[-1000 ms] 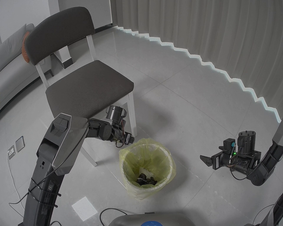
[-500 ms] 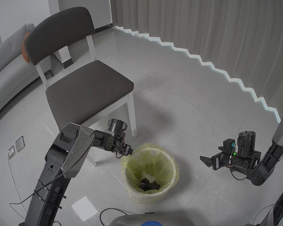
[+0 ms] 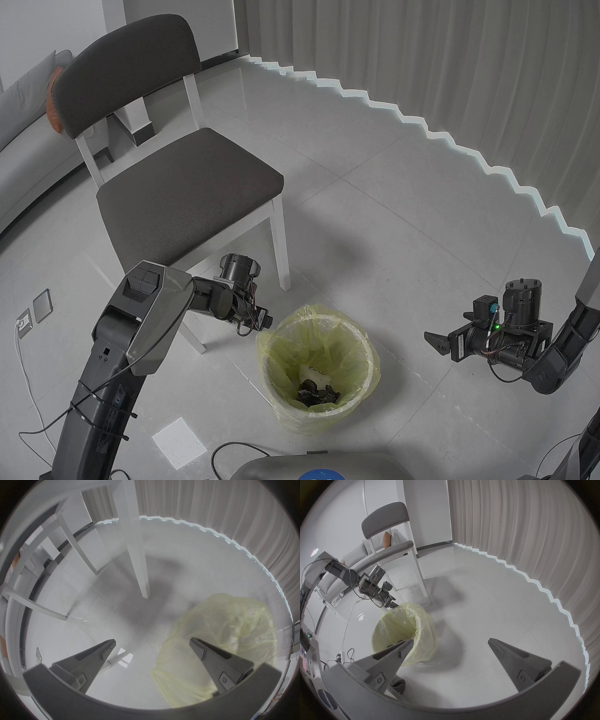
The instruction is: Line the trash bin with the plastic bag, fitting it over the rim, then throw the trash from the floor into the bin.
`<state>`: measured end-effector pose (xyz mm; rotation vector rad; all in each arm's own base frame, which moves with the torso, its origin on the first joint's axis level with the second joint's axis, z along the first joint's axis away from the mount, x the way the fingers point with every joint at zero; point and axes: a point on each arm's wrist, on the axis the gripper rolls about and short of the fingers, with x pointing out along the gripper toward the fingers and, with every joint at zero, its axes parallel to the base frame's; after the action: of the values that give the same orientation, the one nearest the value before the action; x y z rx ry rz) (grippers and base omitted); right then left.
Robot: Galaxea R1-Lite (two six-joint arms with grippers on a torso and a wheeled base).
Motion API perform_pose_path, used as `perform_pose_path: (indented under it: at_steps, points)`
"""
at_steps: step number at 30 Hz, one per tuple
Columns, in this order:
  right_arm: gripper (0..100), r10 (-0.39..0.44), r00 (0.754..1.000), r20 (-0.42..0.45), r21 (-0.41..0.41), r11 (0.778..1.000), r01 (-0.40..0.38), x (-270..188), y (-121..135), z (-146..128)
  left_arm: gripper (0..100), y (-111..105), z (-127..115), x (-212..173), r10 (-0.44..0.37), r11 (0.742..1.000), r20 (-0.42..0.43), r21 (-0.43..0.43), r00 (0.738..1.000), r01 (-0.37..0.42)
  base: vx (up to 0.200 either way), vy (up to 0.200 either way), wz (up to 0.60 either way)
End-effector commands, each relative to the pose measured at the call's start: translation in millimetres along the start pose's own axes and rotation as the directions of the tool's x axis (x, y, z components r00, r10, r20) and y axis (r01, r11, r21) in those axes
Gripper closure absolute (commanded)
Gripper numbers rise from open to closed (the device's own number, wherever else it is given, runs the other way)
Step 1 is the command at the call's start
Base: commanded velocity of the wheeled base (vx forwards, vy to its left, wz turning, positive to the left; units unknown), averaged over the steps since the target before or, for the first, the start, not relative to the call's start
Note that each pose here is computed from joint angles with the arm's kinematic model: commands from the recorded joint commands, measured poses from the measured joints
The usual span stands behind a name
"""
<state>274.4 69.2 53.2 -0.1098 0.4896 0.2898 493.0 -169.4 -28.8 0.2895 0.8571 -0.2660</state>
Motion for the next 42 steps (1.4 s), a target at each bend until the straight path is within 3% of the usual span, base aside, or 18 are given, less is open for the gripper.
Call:
perform_pose_path:
  at_steps: [1,3,7,16,22,34,42]
  points:
    - [0,-0.001,1.000,-0.003,-0.001,1.000,0.001,1,-1,-1,0,14,26,-32,0.021,1.000,0.084,-0.021,0.996,-0.020,0.000,0.000,0.00]
    - [0,-0.001,1.000,-0.001,-0.001,1.000,0.001,0,-1,0,0,20,47,-63,0.030,0.999,0.153,-0.035,0.988,-0.025,0.000,0.000,0.00]
    - [0,-0.002,1.000,0.002,-0.007,1.000,0.002,-1,-1,0,0,22,30,-78,0.027,0.999,0.120,-0.034,0.992,-0.023,0.000,0.000,0.00]
    - [0,0.003,1.000,-0.012,-0.016,1.000,-0.003,-3,1,-3,0,19,-14,-68,0.028,1.000,0.096,-0.013,0.995,-0.027,0.000,0.000,0.00]
    - [0,0.006,1.000,-0.019,-0.024,1.000,-0.007,-1,2,-5,0,13,-25,-60,0.021,1.000,0.084,-0.004,0.996,-0.021,0.000,0.000,0.00]
    - [0,0.004,1.000,-0.026,-0.022,1.000,-0.005,0,1,-6,0,-20,-24,-22,-0.021,0.999,0.091,0.051,0.996,0.017,0.000,0.000,0.00]
    - [0,0.001,0.999,-0.035,-0.019,1.000,-0.001,4,0,-8,0,-31,-2,-4,-0.035,0.997,0.099,0.065,0.994,0.029,0.000,0.000,0.00]
